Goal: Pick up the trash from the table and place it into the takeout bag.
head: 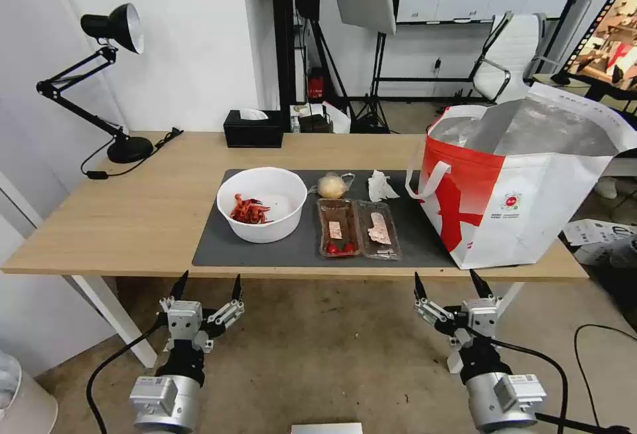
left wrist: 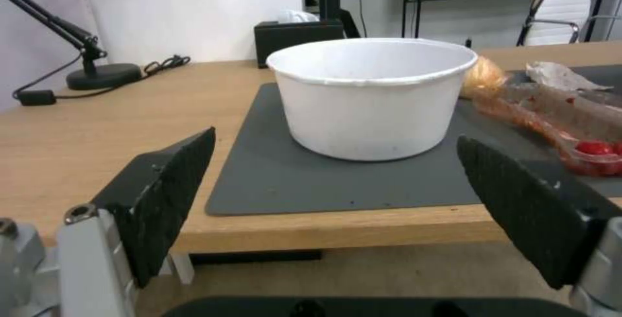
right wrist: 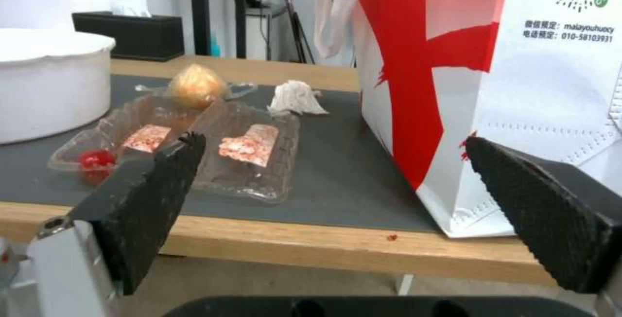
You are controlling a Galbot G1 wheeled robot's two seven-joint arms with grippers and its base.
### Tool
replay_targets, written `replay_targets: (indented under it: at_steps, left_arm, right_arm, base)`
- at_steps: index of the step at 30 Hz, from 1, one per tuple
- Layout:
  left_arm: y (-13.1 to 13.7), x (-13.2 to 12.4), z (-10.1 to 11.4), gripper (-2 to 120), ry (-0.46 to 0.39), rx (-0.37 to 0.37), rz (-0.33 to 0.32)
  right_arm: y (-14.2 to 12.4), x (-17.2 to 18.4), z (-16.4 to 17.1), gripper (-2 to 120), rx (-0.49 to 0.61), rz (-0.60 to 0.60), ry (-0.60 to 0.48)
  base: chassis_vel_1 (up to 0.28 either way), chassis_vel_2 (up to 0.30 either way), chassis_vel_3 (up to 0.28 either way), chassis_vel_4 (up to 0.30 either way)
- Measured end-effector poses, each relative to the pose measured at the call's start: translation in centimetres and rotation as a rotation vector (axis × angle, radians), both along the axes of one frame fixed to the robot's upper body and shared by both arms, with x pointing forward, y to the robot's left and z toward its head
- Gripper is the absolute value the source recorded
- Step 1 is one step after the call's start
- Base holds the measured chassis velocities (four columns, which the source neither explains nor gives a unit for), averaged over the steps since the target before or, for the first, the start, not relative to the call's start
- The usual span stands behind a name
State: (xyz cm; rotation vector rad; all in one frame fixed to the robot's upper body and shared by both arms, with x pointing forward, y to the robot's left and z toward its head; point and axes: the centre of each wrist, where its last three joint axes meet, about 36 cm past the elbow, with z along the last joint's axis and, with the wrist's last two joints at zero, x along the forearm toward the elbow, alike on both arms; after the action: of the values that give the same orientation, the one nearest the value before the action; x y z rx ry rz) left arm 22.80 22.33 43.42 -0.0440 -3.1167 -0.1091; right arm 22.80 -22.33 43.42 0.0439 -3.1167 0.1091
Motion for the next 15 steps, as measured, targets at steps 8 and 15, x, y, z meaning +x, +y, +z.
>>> replay_targets:
  at_steps: [8, 15]
  left_arm:
    - [0.3, 2.5, 1.2, 100, -0.07, -0.028, 0.014]
    - [1.0, 6.9, 3.7, 100, -0.193, -0.078, 0.02]
  right_arm:
    - [-1.1, 0.5, 0.5, 100, 0.007, 0.019, 0.018]
    - [-4.5, 2.6, 3.0, 100, 0.027, 0.099, 0.077]
  base:
    - [0.0, 0.0, 0.0, 0.0]
    - [0.0, 0.0, 0.0, 0.0]
